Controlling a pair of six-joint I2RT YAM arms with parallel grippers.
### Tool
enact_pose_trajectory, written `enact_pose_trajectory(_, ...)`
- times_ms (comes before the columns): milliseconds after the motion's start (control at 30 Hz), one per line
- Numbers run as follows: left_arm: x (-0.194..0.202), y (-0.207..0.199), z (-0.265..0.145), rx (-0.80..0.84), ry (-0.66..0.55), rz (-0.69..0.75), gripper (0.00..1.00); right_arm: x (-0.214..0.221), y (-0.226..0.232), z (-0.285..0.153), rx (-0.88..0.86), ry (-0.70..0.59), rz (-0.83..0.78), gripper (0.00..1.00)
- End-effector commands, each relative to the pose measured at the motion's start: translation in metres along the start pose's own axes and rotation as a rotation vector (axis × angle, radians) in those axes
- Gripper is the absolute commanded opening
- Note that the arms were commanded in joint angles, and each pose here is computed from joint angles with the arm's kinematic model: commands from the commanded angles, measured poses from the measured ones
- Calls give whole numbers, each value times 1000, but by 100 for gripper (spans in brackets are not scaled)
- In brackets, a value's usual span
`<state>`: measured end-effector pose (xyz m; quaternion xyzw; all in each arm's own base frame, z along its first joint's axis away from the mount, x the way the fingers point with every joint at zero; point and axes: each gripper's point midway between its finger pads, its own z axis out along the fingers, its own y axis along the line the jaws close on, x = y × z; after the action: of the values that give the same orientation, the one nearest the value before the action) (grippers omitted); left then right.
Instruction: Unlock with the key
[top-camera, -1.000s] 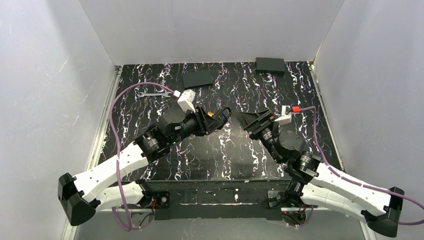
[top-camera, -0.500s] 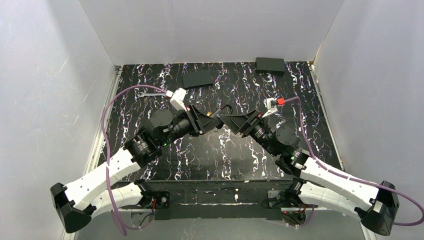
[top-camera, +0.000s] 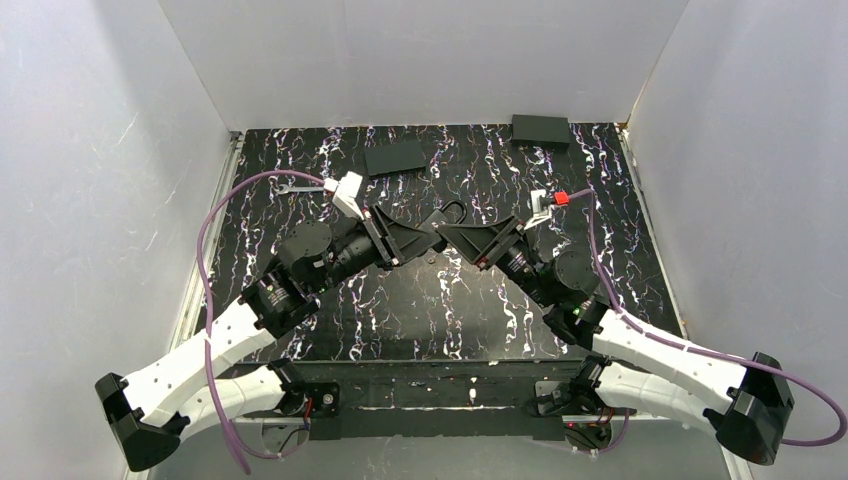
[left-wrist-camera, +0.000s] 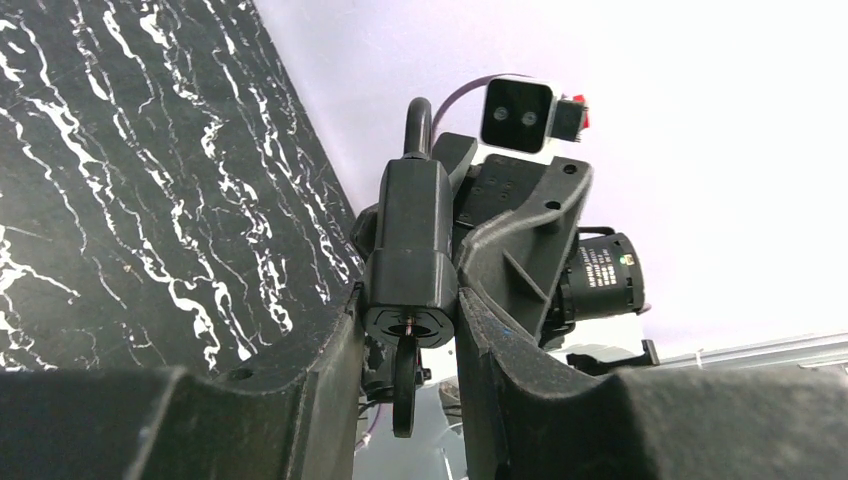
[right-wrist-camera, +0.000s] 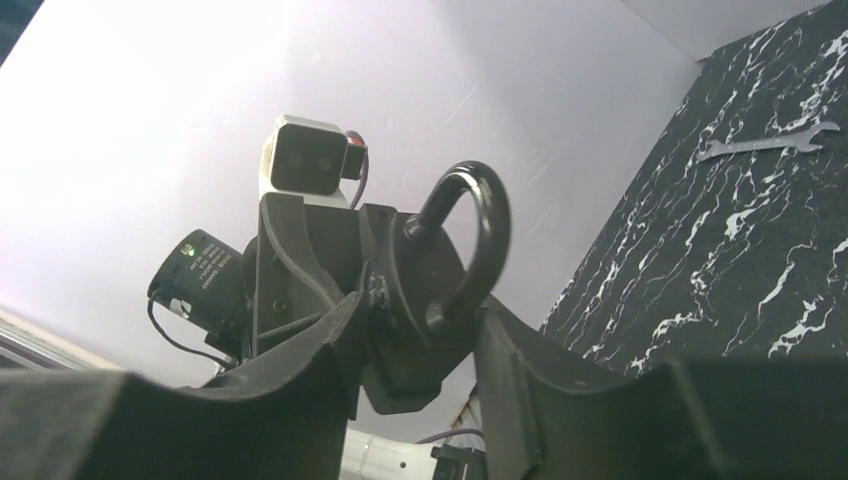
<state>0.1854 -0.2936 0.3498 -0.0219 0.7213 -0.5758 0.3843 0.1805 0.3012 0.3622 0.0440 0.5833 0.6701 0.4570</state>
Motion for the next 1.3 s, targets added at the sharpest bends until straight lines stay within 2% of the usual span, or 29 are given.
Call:
enact_pose_trajectory(0, -26, -47, -12, 164, -82, -9, 0, -29, 47, 2, -157, -95, 27, 45)
enact_pose_trajectory(100, -24, -46, -11, 167, -74, -17, 0, -30, 49, 4, -162, -100, 35, 34)
enact_pose_trajectory(300, -19, -39, -8, 150, -65, -13, 0, -26, 48, 7, -157, -83, 41, 2)
enact_pose_trajectory(367, -18, -34, -8, 140, -70, -10, 12, -26, 47, 8, -147, -77, 36, 1)
enact_pose_trajectory(533, -18, -19, -8, 103, -85, -1, 49, -28, 45, 6, -126, -85, 30, 1)
enact_pose_trajectory(600, -17, -14, -9, 91, -88, 6, 59, -30, 44, 5, -113, -92, 29, 1)
enact_pose_trajectory(667, -16, -9, -10, 76, -87, 13, 65, -32, 43, 4, -102, -97, 27, 1)
enact_pose_trajectory(933, -10, 5, -16, 27, -71, 46, 73, -37, 41, 3, -89, -123, 47, 1)
enact_pose_trajectory(1100, -8, 28, -33, -103, -51, 137, 77, -46, 39, 3, -56, -163, 91, 1)
enact_pose_trajectory(1267, -9, 28, -53, -119, -37, 236, 73, -54, 42, 4, -42, -190, 144, 1)
